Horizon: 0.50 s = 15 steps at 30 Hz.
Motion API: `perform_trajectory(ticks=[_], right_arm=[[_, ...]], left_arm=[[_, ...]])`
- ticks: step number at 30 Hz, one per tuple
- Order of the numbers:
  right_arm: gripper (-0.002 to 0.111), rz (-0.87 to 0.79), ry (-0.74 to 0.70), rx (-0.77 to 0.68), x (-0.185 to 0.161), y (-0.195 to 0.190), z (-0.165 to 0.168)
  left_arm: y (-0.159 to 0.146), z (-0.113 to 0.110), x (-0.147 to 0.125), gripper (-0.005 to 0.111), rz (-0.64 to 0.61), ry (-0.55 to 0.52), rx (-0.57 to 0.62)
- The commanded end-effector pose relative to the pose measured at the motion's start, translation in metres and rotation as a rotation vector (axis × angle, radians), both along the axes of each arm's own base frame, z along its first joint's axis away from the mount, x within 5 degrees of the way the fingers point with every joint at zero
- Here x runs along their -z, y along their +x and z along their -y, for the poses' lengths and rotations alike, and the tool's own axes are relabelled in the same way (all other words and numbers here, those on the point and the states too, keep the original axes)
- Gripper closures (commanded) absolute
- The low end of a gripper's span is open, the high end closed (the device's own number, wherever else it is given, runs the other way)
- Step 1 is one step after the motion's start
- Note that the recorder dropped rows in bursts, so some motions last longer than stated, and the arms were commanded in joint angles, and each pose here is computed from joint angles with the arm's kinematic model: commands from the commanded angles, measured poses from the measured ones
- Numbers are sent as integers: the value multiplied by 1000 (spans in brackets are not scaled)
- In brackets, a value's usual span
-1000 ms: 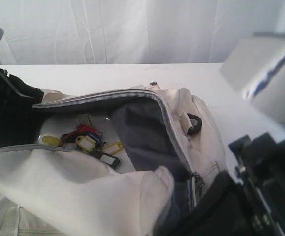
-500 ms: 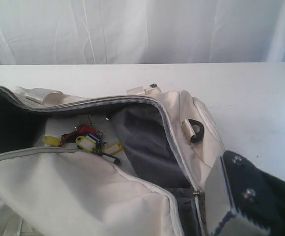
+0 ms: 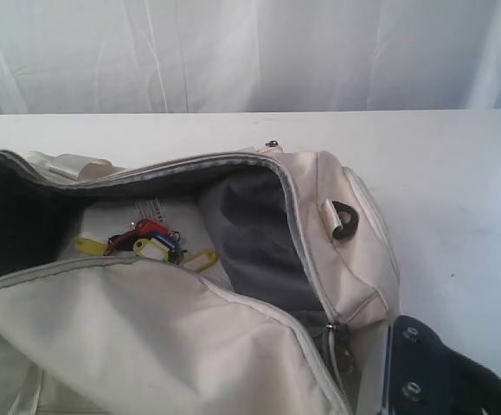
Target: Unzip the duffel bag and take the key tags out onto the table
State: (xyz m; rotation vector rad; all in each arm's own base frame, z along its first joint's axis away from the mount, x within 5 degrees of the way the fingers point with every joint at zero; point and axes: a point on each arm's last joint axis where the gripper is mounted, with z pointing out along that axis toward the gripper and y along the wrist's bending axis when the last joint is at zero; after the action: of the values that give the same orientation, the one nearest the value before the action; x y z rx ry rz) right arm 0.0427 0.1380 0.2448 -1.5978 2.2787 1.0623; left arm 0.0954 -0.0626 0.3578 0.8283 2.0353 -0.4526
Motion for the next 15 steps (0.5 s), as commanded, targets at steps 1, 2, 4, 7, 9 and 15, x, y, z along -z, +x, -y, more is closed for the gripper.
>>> perform_trajectory(ticks=[1, 2, 4, 7, 9, 15], right_arm=[[35, -27, 6, -4, 0, -4, 1], [35, -44, 9, -8, -1, -5, 1], [35, -87, 16, -21, -2, -8, 1], [35, -140, 35, -60, -5, -14, 1], [35, -157, 48, -87, -7, -17, 1], [35, -196, 38, -134, -11, -21, 3]], left_arm=[[13, 1, 7, 62, -6, 85, 36], [18, 2, 8, 54, 1, 89, 39], [32, 4, 10, 39, 8, 85, 15], [56, 7, 19, 33, -18, 85, -24], [70, 10, 30, 35, -76, 98, -25], [107, 23, 62, 37, -203, 80, 19]])
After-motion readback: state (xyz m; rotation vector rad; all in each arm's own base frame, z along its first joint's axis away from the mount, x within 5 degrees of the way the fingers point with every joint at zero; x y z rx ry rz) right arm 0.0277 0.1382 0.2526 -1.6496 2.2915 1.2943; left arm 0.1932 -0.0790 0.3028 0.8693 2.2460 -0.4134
